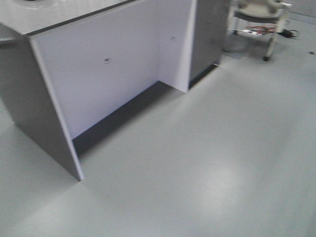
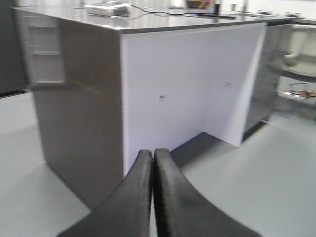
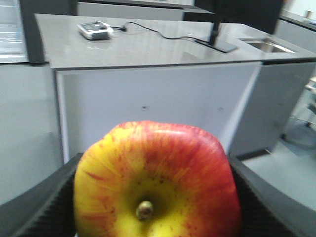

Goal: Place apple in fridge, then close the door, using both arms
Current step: 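Drive the base away from the counter toward the open fridge, holding apple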

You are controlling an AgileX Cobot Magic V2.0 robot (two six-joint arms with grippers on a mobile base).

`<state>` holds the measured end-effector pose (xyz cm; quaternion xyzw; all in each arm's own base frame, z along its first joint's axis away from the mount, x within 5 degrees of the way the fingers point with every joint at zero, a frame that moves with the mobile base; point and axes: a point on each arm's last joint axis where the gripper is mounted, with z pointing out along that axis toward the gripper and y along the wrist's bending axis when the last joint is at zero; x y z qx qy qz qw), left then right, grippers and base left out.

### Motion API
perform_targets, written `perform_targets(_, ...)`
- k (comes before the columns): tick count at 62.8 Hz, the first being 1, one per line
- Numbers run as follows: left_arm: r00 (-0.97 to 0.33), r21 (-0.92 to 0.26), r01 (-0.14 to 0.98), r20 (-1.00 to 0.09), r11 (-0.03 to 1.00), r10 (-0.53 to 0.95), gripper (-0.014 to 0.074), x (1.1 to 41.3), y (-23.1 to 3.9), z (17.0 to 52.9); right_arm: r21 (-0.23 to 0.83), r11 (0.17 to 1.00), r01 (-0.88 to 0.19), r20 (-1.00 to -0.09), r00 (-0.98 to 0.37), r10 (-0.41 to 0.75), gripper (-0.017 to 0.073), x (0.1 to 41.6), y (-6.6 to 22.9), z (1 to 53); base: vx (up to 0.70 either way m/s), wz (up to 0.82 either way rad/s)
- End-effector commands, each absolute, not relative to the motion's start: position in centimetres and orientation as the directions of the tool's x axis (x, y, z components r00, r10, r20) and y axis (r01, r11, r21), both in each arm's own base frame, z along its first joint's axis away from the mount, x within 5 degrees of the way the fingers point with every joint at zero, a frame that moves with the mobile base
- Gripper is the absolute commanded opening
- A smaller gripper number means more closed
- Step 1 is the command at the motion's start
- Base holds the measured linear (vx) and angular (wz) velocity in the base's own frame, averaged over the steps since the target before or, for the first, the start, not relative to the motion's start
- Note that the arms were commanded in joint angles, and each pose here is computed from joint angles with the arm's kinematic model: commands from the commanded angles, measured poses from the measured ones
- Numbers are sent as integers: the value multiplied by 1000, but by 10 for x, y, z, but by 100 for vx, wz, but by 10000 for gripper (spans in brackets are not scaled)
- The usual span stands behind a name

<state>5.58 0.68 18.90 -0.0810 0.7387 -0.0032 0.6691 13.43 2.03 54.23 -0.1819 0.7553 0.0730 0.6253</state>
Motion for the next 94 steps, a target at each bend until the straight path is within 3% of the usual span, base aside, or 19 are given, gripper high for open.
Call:
perform_targets(1, -30, -123, -90, -992, 988, -126, -6, 56, 5, 187, -126, 931, -344, -986, -57, -155, 24, 130, 21, 556, 5, 65)
perform_targets(94, -30, -123, -90, -992, 988, -126, -6, 56, 5, 187, -127, 931, -343, -986, -57, -155, 24, 130, 21, 556, 7, 53)
